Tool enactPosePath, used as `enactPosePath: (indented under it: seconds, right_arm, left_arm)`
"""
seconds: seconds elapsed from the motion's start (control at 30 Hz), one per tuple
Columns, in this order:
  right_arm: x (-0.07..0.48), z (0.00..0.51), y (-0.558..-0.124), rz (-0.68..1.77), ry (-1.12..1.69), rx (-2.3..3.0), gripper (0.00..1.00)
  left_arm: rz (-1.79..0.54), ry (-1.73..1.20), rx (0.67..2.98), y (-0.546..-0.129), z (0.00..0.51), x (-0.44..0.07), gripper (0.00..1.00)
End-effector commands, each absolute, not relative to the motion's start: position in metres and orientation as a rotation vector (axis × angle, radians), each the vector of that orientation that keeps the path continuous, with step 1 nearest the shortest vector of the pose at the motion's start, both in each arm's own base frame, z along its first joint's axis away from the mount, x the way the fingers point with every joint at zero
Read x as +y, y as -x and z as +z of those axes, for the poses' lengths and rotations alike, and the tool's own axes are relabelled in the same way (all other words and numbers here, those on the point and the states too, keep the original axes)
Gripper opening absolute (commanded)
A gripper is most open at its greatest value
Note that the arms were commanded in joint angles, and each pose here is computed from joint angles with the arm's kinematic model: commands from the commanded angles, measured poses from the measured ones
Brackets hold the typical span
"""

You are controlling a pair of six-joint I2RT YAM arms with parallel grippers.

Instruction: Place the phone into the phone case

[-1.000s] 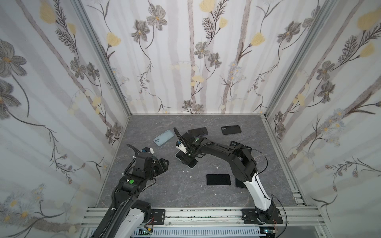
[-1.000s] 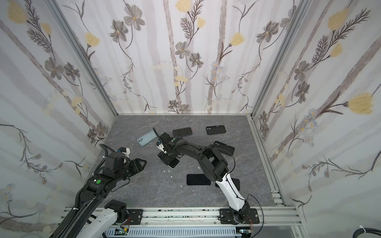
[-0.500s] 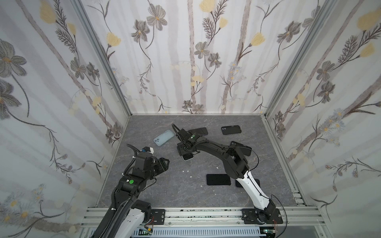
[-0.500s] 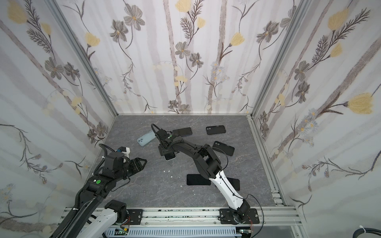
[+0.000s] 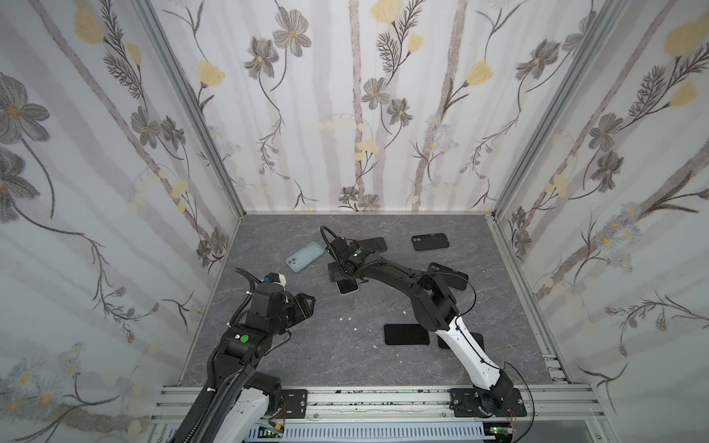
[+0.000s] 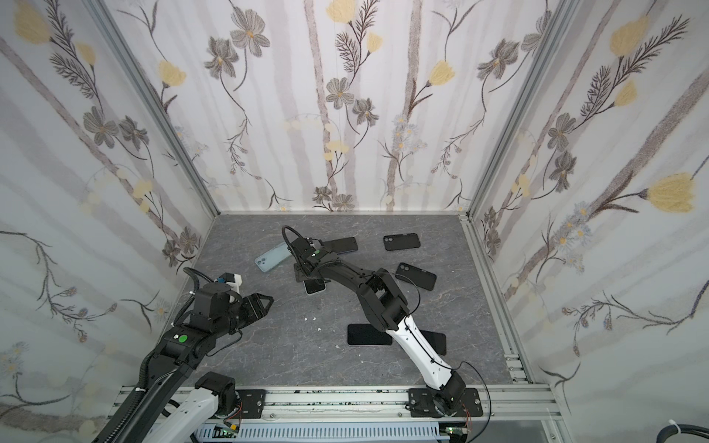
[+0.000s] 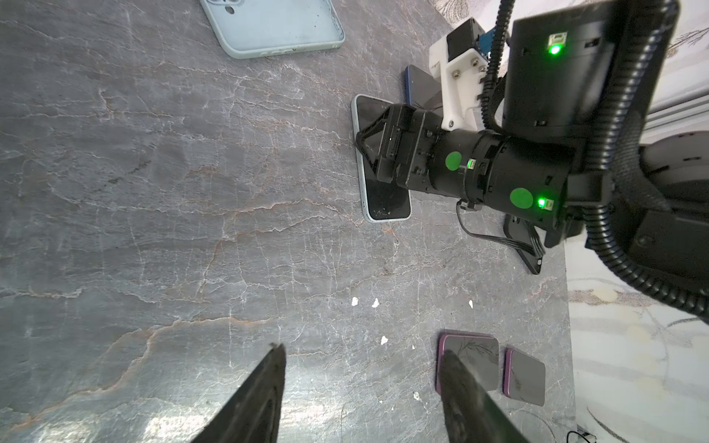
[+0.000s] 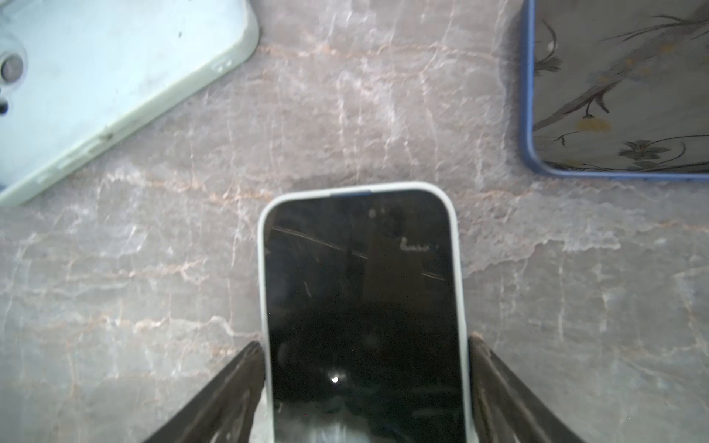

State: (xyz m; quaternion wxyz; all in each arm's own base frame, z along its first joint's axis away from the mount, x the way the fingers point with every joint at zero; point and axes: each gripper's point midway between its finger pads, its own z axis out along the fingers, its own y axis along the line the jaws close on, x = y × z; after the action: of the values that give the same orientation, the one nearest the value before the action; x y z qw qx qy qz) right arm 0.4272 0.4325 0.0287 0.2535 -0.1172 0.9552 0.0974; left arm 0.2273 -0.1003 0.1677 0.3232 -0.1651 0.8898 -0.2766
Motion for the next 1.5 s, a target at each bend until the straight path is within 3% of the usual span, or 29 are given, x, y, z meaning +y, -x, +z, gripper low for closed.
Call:
enactPosePath:
  seconds: [0.0,0.23,0.47,0.67,0.87,1.2,1.47]
  right_arm:
    - [0.427,0.023,-0.438,0.248,0.261,2.589,0.77]
    - [0.434,0.016,-0.444,0.279,0.224,2.585,0.73]
    - [0.427,0.036,-0.465,0.312,0.157,2.545,0.76]
    - [0.433,0.089,-0.473,0.404,0.15,2.466,0.77]
    - [0.437,0.173,-0.471,0.513,0.199,2.335,0.77]
    - [0.401,0.287,-0.443,0.499,0.642,2.139,0.8]
    - [0.329,0.281,-0.378,0.267,1.006,2.038,0.86]
  left_arm:
    - [-0.728,0.432,2.3,-0.233,0.175,-0.1,0.63]
    - [-0.723,0.436,2.303,-0.232,0.173,-0.099,0.63]
    - [-0.714,0.434,2.3,-0.232,0.174,-0.098,0.63]
    - [-0.719,0.434,2.292,-0.236,0.177,-0.099,0.64]
    - [-0.693,0.422,2.277,-0.242,0.186,-0.097,0.64]
    - [-0.679,0.334,2.262,-0.267,0.205,-0.107,0.64]
    - [-0.674,0.253,2.205,-0.294,0.22,-0.116,0.64]
